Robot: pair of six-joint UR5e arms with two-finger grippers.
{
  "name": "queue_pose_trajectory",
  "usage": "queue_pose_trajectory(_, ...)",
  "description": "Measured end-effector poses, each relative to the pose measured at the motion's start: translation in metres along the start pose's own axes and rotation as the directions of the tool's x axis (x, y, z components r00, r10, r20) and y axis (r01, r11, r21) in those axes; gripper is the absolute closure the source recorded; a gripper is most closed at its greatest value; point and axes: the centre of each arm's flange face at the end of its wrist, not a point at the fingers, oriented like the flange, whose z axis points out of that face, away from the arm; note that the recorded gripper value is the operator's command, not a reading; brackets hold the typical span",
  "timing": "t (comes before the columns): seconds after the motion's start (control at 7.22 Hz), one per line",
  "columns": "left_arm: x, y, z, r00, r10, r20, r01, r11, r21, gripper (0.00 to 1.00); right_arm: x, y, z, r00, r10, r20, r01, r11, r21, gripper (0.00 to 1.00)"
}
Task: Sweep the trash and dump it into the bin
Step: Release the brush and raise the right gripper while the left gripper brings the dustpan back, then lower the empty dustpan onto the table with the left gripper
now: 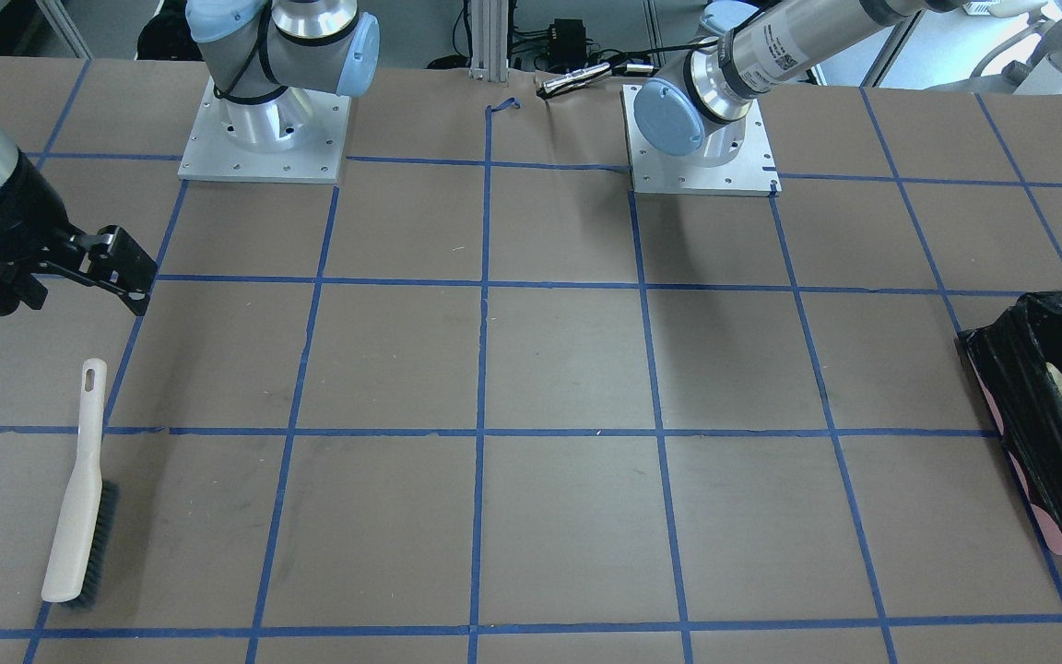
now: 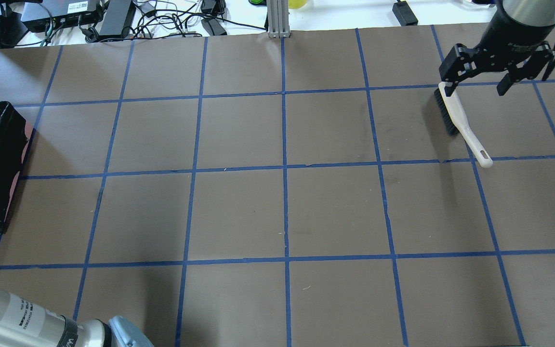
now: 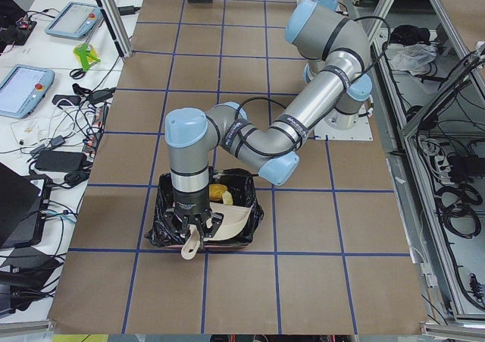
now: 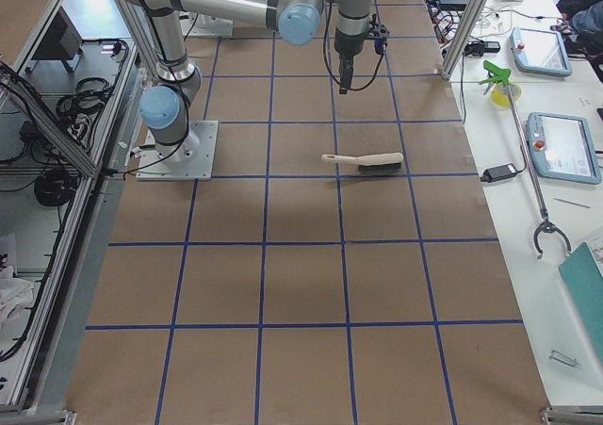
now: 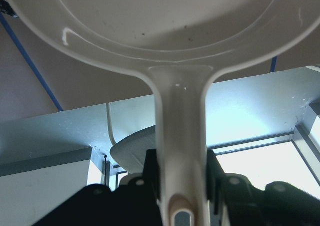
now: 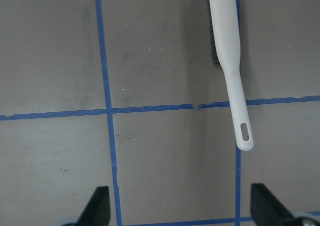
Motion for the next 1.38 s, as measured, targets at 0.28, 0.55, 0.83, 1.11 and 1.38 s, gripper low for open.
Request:
queue_pose_trajectory(0.28,-0.001,-0.006,-0.022,0.997,0.002,0.074,-0.008,0.996,0.085,1.00,-0.008,0.010,-0.011,0.999,-0.014,-0.053,0.015,1.000,0.012,0.00)
queue_pose_trajectory(0.55,-0.013,-0.027,-0.033,0.986,-0.042,0.163,0.000,0.969,0.248,1.00,-0.036,0.028,-0.031,0.998,-0.053,-0.033,0.055,0.997,0.047,0.00)
queue_pose_trajectory(0.83,-0.072,-0.082,-0.078,0.970,-0.084,0.228,-0.004,0.933,0.360,1.00,-0.071,0.037,-0.033,0.992,-0.121,-0.017,0.122,0.991,0.052,0.00)
queue_pose_trajectory(1.11,-0.149,-0.172,-0.125,0.975,-0.092,0.200,-0.007,0.896,0.444,1.00,-0.080,0.043,-0.028,0.990,-0.143,-0.014,0.143,0.989,0.040,0.00)
queue_pose_trajectory(1.38,-0.195,-0.250,-0.125,0.989,-0.062,0.138,-0.017,0.860,0.509,1.00,-0.081,0.044,-0.025,0.988,-0.153,-0.015,0.153,0.988,0.034,0.00)
